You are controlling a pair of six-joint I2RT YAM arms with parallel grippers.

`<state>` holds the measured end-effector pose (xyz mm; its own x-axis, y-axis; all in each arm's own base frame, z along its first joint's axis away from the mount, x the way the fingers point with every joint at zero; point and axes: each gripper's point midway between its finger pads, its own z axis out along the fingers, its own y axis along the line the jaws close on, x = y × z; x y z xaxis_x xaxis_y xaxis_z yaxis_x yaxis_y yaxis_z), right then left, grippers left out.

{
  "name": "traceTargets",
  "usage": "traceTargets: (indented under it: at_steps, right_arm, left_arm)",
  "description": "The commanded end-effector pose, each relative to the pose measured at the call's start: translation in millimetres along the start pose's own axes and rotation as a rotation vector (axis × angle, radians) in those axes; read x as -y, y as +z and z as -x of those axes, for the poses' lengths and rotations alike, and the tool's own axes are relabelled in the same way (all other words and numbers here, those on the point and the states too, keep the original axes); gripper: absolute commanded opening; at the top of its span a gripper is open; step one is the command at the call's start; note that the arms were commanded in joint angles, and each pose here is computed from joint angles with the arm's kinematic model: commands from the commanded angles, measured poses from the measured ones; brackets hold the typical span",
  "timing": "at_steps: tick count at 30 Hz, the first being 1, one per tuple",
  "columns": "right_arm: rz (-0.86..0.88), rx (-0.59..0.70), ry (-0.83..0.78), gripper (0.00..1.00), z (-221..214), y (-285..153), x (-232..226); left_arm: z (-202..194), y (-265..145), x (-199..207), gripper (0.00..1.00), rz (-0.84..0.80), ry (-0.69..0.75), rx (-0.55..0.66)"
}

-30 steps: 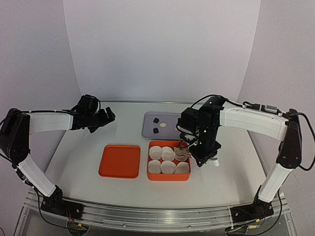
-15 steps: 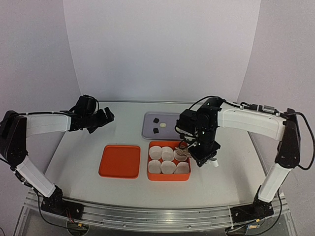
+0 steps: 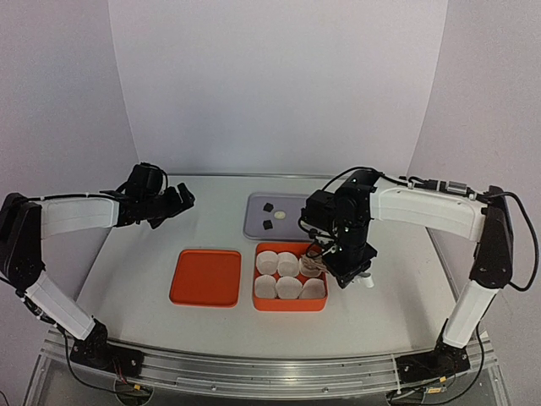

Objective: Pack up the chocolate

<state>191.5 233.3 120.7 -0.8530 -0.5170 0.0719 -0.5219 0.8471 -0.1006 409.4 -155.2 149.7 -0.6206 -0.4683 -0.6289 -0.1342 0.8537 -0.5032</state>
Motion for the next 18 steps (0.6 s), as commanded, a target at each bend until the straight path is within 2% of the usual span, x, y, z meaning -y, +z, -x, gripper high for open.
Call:
traceTargets:
  at_steps: [1,4,12,18]
  right_arm:
    - [-0.033,-0.016,0.016,0.19,-5.7,-9.6,5.5]
    - [-0.033,-0.009,0.018,0.24,-5.3,-11.1,5.7]
    - [-0.016,-0.015,0.018,0.31,-6.8,-11.7,3.3]
    - [-0.018,-0.010,0.017,0.32,-6.2,-12.7,3.7]
  left_arm:
    - [14.0,-10.9,2.5,1.00,-0.013,-0.020,0.055]
    - [15.0,-11.7,3.3,1.00,-0.015,-0.020,0.059]
    - [16.4,-13.1,3.1,1.00,-0.013,-0.023,0.065]
    - [17.0,-15.0,1.9,1.00,-0.011,-0.026,0.071]
